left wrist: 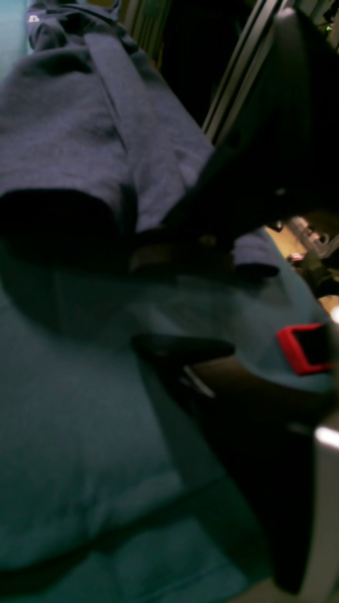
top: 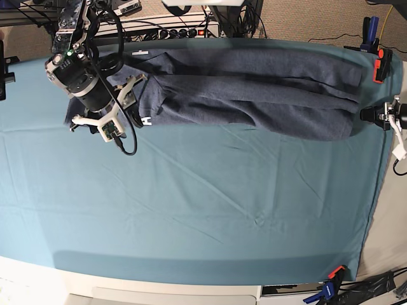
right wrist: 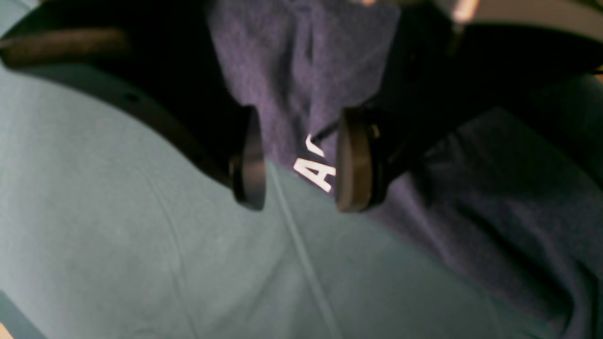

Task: Fold the T-shirt properly
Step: 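Move the left gripper to the shirt's other end and pinch it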

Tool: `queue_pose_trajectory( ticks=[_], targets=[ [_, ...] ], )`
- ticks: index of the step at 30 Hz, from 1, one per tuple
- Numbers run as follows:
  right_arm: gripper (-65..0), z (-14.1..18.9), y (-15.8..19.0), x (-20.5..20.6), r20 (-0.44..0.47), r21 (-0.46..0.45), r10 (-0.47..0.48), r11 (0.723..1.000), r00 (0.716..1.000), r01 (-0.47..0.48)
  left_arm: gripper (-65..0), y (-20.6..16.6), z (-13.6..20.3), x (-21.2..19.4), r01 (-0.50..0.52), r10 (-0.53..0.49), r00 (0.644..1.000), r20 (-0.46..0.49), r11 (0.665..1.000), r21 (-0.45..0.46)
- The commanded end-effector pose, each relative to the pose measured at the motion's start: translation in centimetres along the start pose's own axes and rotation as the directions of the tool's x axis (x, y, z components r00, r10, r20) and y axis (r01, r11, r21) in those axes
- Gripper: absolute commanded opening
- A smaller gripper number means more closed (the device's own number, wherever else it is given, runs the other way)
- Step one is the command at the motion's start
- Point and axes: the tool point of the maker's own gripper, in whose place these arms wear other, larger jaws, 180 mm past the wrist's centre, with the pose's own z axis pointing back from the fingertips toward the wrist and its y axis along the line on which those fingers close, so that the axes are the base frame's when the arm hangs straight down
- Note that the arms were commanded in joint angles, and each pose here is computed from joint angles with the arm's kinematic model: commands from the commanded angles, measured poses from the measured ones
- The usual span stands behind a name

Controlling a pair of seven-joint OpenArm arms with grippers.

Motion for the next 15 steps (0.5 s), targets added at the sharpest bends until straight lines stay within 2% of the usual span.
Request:
queue_pose_trajectory(
  ticks=[1, 8, 12, 15],
  targets=[
    [-39.0, 0.31, -0.64, 1.45, 0.056, -0.019, 0.009, 1.000, 0.998, -0.008, -40.9, 0.30, 1.13, 0.60, 0.012, -0.013, 1.000, 0.018, 1.000, 0.018],
    [-39.0, 0.28, -1.19, 2.05, 0.076, -0.040, -0.007, 0.999, 0.997, 0.010, -39.9, 0.41, 1.14, 1.31, 0.009, -0.010, 0.997, 0.071, 1.000, 0.019],
    [-39.0, 0.28, -1.23, 2.05, 0.076, -0.042, -0.010, 0.999, 0.997, 0.013, -25.0, 0.33, 1.16, 0.89, 0.027, -0.028, 0.998, 0.048, 1.000, 0.015],
    [-39.0, 0.28, -1.22, 2.14, 0.081, -0.041, -0.013, 0.999, 0.997, 0.016, -24.4, 0.63, 1.58, 0.96, 0.014, -0.015, 0.999, 0.049, 1.000, 0.028]
  ],
)
